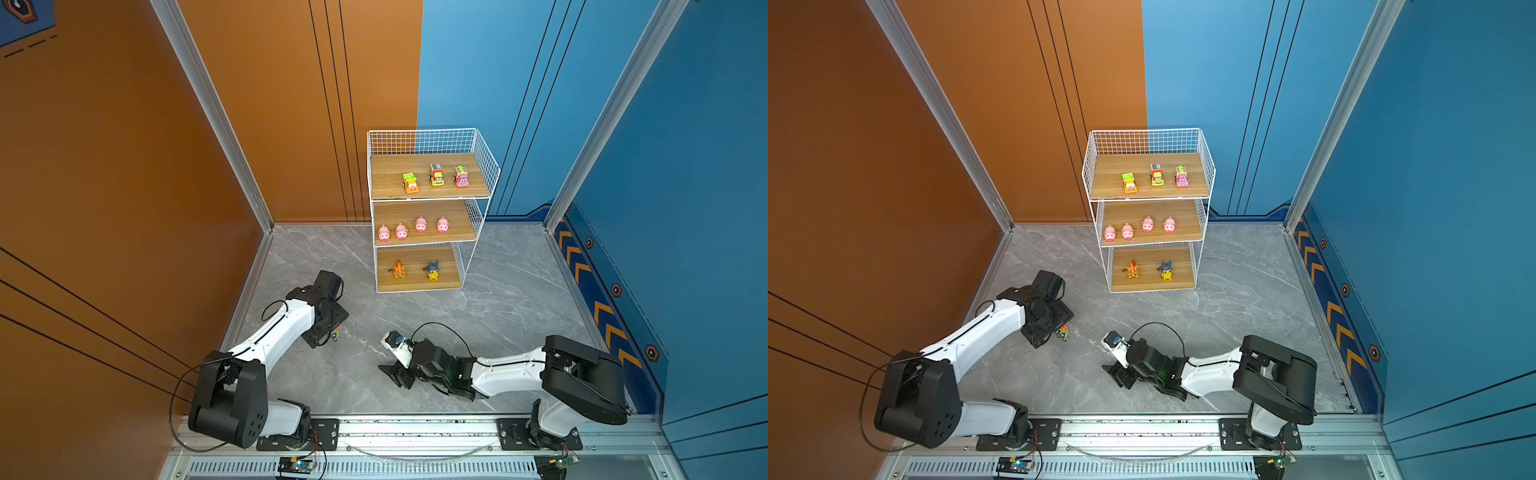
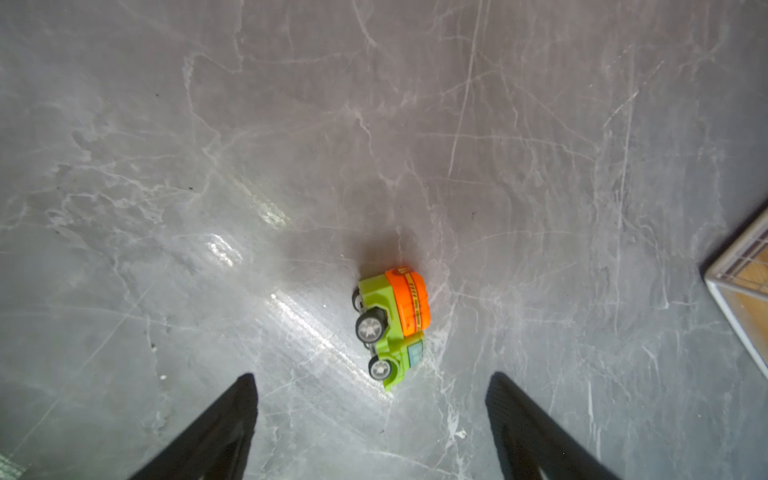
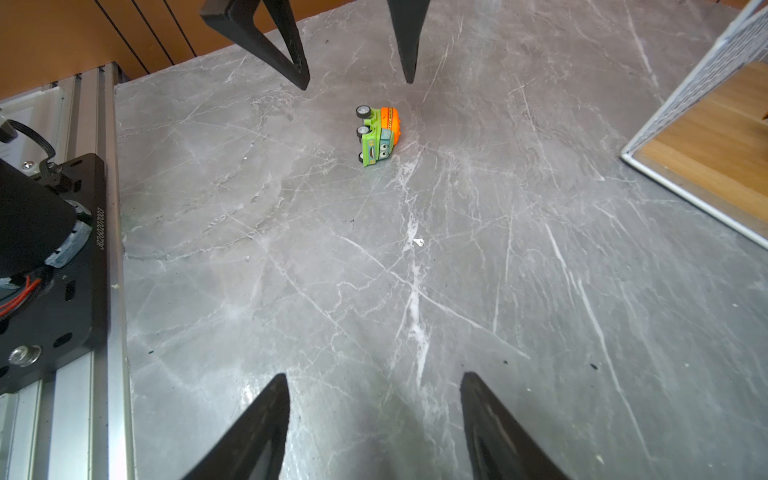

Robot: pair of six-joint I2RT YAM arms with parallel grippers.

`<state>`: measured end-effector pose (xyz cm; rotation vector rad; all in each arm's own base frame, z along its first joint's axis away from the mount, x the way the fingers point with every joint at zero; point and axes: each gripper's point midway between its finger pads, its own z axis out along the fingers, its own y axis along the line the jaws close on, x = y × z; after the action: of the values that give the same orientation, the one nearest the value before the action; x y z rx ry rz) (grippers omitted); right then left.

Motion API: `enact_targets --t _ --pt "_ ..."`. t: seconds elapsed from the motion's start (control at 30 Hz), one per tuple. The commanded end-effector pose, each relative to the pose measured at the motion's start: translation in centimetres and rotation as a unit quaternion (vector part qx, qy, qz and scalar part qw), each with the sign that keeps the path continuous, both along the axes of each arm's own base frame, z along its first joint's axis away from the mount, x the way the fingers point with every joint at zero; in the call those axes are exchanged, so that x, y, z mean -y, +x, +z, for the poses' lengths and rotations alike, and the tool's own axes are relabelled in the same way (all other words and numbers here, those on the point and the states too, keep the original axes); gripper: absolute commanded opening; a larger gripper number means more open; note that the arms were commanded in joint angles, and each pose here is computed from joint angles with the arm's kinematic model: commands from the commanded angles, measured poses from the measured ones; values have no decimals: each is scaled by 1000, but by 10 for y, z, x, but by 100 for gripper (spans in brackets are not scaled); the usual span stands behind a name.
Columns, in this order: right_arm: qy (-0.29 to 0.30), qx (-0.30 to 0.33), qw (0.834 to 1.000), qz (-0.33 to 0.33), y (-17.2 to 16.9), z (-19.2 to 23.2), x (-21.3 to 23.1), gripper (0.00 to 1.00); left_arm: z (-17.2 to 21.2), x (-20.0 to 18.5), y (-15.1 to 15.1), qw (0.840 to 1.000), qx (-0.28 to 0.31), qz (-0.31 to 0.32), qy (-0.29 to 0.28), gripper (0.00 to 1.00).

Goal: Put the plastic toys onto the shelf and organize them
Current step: 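Close the left gripper on the small green and orange car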

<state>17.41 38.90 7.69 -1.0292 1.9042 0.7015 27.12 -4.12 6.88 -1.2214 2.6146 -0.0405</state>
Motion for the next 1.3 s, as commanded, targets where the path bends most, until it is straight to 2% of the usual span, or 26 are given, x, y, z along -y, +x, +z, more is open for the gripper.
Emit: enact_targets --t 0.0,0.03,0.33,0.63,0.83,1.17,1.27 --pt "11 20 1000 8 -1 3 -5 65 -7 -3 7 999 -11 31 -13 87" --pt "13 23 1000 9 -1 3 -5 65 -11 -4 8 999 -16 36 -16 83" --pt "32 50 998 14 -1 9 -11 65 -38 -1 25 997 -33 46 -47 73" --pt "26 49 998 17 0 1 -13 65 -57 5 27 996 -50 45 -56 64" --pt "23 47 999 14 2 -2 -12 65 -59 7 24 996 -51 34 -60 51" --pt "36 29 999 7 5 2 -16 65 -47 22 24 995 4 0 -104 37" --pt "46 18 999 8 5 5 -21 65 -42 25 25 994 18 -15 -107 37"
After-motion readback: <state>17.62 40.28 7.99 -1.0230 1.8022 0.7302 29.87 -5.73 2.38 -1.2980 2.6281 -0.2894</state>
